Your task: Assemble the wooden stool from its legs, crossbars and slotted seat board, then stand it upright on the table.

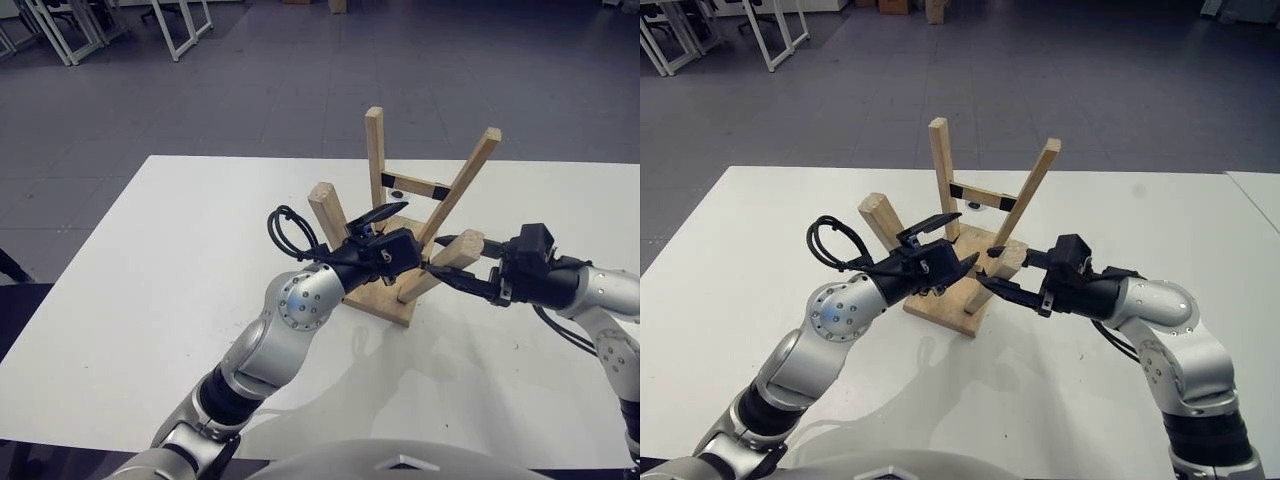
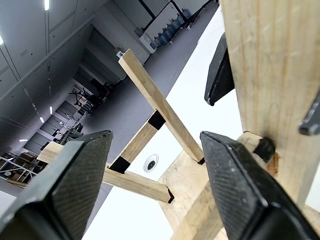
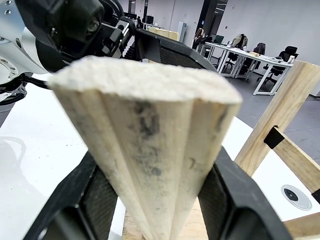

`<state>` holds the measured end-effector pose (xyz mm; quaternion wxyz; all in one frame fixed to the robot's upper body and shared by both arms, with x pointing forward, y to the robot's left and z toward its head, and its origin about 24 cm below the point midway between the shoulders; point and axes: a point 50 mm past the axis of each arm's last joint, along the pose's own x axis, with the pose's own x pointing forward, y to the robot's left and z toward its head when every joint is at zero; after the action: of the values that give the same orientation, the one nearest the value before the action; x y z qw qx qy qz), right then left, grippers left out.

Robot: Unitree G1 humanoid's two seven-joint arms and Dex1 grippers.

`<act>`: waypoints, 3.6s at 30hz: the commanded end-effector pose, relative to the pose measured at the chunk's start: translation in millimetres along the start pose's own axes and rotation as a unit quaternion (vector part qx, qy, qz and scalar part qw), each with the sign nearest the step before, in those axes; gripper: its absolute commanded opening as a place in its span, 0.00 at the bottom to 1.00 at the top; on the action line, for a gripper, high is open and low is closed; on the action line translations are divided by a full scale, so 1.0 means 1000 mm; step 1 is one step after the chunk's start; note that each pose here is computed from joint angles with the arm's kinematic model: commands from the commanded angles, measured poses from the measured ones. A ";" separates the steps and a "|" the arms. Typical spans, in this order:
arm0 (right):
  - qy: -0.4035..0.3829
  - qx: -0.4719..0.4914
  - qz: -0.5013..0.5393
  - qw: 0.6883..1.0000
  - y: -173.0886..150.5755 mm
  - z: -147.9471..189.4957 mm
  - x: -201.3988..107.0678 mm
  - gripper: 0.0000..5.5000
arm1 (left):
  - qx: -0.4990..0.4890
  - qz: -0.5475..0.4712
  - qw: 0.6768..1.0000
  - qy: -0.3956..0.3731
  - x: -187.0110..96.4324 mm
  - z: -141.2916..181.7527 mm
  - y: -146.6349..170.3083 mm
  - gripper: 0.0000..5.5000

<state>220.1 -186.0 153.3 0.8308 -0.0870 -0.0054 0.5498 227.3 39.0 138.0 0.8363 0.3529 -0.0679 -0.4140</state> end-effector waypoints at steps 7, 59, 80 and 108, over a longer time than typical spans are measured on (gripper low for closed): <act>0.023 0.008 0.018 1.000 0.001 -0.004 0.000 0.37 | -0.004 -0.034 0.997 0.069 0.003 -0.032 -0.019 0.59; -0.122 0.103 0.080 0.984 -0.056 0.102 0.013 0.58 | -0.063 0.172 0.972 0.145 -0.065 -0.120 0.031 0.59; -0.077 0.172 0.083 0.979 -0.035 0.064 0.046 0.58 | -0.078 0.163 0.973 0.142 -0.061 -0.117 0.022 0.59; 0.392 -0.028 -0.225 0.892 -0.091 -0.054 -0.058 0.58 | -0.183 -0.099 0.978 0.028 0.007 -0.064 -0.012 0.59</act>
<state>283.9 -264.2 112.1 0.8687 -0.2989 0.2681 0.2900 257.4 71.9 69.9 0.8520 0.2206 0.0871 -0.4668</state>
